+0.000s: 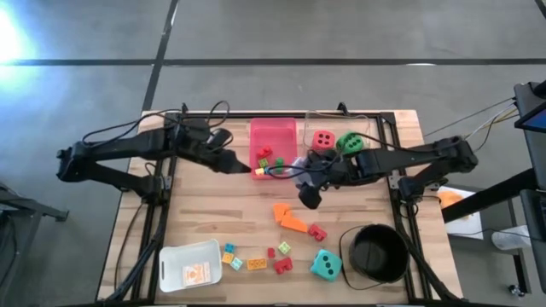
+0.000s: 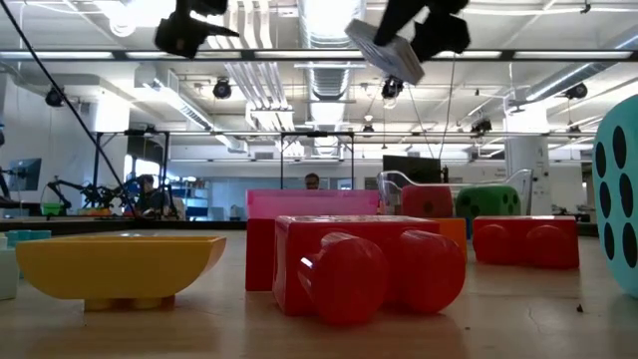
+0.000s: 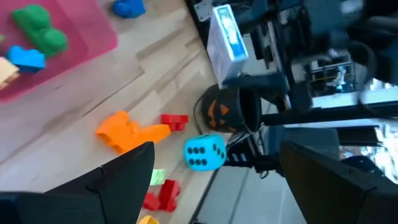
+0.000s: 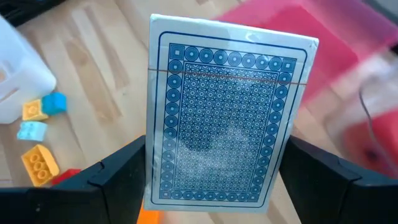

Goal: Pick & Place Toys
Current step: Put the blue deck of cards into the white bin

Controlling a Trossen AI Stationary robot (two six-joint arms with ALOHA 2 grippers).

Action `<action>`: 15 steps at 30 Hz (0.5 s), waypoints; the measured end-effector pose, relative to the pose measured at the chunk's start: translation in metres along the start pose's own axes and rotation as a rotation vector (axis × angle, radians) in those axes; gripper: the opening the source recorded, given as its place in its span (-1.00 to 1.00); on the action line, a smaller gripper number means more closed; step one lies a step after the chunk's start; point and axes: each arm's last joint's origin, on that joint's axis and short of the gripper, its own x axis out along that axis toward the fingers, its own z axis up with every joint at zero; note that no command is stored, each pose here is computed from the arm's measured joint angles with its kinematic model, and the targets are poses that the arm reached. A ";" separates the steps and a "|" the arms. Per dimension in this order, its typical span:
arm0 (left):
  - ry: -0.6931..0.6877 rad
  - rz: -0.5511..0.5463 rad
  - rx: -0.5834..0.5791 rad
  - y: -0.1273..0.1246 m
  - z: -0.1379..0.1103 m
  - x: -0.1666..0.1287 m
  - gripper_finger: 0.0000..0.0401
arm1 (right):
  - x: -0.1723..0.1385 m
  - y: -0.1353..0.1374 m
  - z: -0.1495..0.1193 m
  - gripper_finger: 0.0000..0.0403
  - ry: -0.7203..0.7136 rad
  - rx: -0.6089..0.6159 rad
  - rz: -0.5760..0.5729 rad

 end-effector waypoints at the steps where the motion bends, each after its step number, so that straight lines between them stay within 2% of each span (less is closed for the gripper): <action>1: 0.004 -0.012 -0.001 0.000 0.003 0.004 0.73 | 0.001 0.004 0.004 0.50 -0.002 -0.019 0.005; 7: 0.035 0.006 -0.029 0.006 0.010 0.028 0.73 | 0.018 0.027 0.022 0.50 0.006 -0.145 0.032; 15: 0.105 -0.040 -0.042 0.008 0.014 0.049 0.73 | 0.034 0.050 0.036 0.49 0.034 -0.275 0.111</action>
